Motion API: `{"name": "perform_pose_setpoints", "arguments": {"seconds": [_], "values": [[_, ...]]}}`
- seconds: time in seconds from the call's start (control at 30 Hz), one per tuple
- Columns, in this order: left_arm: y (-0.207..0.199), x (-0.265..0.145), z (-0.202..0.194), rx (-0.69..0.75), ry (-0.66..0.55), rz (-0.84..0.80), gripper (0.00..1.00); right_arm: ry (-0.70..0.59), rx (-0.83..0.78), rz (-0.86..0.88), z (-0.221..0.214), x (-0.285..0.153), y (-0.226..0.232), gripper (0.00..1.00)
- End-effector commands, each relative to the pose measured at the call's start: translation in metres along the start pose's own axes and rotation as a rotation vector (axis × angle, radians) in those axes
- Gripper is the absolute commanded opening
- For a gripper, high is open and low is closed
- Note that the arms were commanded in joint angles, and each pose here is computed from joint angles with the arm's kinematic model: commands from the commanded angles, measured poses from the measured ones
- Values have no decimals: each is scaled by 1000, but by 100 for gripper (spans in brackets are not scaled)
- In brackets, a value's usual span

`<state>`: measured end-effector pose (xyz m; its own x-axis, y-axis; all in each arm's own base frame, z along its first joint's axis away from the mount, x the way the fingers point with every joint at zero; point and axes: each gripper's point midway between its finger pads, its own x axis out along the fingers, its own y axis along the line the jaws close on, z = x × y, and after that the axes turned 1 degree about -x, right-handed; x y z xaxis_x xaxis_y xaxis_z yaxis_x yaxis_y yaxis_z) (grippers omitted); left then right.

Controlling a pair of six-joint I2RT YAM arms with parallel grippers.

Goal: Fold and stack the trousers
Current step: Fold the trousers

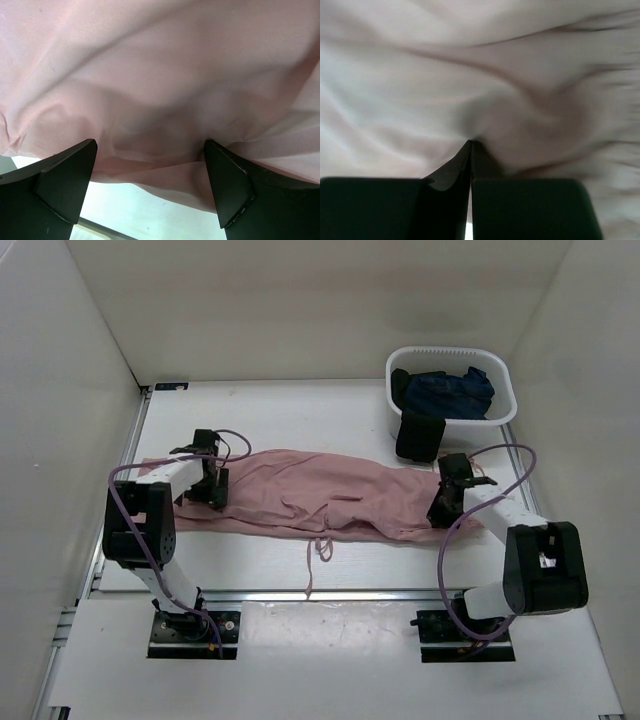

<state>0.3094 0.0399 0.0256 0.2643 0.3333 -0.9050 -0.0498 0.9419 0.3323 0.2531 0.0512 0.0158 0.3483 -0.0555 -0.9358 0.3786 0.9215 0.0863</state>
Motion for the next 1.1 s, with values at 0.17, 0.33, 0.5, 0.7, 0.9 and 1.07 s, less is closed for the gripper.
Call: {"name": "perform_pose_setpoints", "arguments": {"seconds": [0.17,0.33,0.5,0.7,0.9,1.07], "values": [[9,4,-52,40,133,29,100,-177,180,-37,52,-72,-59,39],[5,3,-54,42,143,4,100,-140,419,-1,39,-75,-84,91],[4,2,-58,48,161,-6,100,-191,503,52,44,-56,-82,99],[4,2,-65,51,171,-6,100,-217,561,127,59,-3,-71,99],[5,0,-69,54,179,-6,100,-111,630,57,45,42,-77,77],[10,1,-73,61,188,27,100,-122,721,-32,45,38,-104,0]]}}
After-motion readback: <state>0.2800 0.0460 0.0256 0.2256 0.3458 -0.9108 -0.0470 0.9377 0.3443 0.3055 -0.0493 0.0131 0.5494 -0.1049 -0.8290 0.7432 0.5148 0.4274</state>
